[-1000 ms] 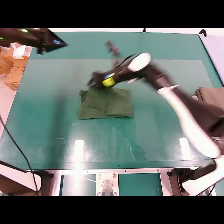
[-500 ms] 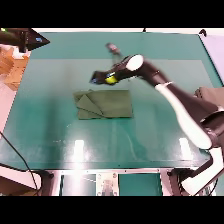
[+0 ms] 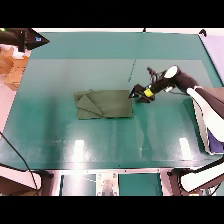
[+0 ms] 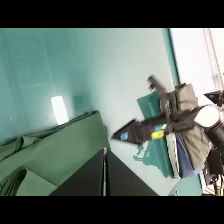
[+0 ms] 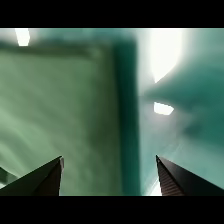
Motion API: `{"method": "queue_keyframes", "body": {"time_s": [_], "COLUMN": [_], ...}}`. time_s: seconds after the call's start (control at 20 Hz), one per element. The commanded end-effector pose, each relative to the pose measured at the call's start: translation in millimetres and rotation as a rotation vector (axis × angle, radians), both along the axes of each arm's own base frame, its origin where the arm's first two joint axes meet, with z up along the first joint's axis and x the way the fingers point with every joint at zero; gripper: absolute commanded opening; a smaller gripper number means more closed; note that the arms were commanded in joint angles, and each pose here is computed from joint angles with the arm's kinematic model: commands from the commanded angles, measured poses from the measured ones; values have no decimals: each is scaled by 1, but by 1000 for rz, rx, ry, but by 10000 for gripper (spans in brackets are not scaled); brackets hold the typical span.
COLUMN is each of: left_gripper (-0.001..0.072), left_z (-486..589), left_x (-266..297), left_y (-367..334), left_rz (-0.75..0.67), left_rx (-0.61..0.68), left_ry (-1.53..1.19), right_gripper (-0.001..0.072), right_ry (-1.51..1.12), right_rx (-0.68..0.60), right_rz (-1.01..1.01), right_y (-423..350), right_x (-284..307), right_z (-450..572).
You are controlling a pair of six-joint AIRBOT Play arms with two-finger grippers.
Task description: Fold the shirts.
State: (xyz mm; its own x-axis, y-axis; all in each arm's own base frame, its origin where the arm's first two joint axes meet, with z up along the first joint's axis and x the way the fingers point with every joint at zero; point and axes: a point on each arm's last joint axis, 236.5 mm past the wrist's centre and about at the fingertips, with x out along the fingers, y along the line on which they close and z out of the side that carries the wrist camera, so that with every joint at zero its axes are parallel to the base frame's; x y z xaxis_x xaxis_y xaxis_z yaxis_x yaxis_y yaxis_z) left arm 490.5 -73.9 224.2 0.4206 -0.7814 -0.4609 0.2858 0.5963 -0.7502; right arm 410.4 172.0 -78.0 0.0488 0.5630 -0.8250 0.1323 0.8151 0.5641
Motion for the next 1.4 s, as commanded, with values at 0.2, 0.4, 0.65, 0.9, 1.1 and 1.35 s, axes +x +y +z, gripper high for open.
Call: {"method": "queue_keyframes", "body": {"time_s": [0.2,0.4,0.65,0.9,1.1,1.35], "left_gripper": [25,25,25,25,26,25], "left_z": [2,1,-1,-1,0,0], "left_x": [4,2,-2,-2,-1,0], "left_y": [1,1,0,0,0,0], "left_rz": [17,9,-5,-5,0,4], "left_rx": [-4,-2,0,0,-1,-4], "left_ry": [-7,-2,8,8,4,10], "right_gripper": [599,15,14,14,13,13], "right_ry": [8,-93,-451,-662,-714,-564], "right_rx": [222,270,256,155,30,-35], "right_rz": [-45,20,-104,-370,-660,-854], "right_y": [70,83,0,-181,-340,-449], "right_x": [-11,6,75,97,67,-16], "right_z": [-18,16,175,295,312,276]}}
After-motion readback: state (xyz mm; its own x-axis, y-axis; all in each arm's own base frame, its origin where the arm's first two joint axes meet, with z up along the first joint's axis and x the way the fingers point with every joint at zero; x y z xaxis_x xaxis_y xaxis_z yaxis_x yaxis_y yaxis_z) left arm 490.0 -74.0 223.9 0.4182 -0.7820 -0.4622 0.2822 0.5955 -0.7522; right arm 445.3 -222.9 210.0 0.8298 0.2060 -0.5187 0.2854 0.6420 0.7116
